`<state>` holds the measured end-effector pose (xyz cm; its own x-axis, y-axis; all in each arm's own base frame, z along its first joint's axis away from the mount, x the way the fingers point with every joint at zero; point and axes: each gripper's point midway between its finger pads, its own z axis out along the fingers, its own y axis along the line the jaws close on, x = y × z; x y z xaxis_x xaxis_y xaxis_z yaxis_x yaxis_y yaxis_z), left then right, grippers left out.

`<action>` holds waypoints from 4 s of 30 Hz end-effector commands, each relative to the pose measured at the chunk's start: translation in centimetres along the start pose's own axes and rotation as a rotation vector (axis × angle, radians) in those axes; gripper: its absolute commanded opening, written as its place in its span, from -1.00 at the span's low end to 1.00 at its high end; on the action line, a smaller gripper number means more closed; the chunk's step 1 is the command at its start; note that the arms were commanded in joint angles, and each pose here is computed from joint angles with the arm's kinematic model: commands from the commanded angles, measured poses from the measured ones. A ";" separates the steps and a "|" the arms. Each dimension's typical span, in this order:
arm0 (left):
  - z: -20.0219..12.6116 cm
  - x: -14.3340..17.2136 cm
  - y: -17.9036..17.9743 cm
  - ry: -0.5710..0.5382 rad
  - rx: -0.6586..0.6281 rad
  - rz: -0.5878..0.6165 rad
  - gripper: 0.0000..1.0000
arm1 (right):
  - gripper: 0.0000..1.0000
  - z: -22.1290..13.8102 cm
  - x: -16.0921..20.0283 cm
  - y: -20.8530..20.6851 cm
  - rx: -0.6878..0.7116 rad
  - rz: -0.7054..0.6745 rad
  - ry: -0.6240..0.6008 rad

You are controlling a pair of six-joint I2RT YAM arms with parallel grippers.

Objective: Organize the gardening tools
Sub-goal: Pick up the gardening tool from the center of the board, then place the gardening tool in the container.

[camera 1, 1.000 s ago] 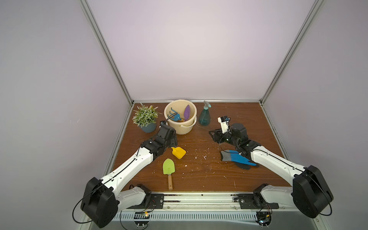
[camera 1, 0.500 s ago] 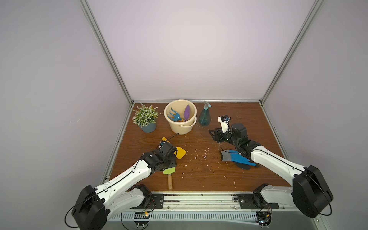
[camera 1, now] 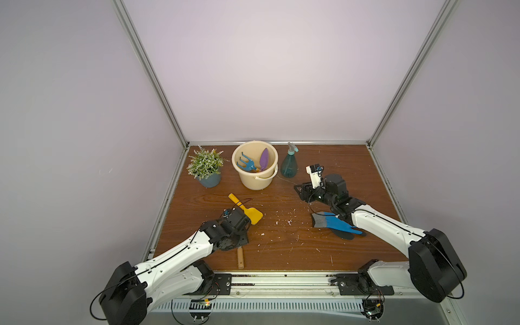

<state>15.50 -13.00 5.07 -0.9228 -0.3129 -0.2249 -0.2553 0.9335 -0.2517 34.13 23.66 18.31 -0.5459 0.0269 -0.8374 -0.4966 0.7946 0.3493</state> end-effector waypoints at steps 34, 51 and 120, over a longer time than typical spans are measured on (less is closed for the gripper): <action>1.4 0.2 -1.7 0.021 -0.093 0.121 -1.00 | 0.16 -0.3 -2.0 0.2 -0.002 -0.037 -0.062; -13.6 -18.7 -12.8 -0.581 -0.041 0.245 -1.00 | 0.16 -2.0 -3.0 0.5 0.003 -0.045 -0.112; -13.7 -20.3 -9.9 -0.898 0.132 0.305 0.08 | 0.19 2.0 6.7 9.7 -0.363 0.148 0.087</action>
<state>33.58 -13.19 25.34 -0.3512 -0.0956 -0.9314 0.0280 0.9933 -0.1125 27.03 31.35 13.55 -0.6798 -0.0190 -0.7332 -0.6016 0.5861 0.5427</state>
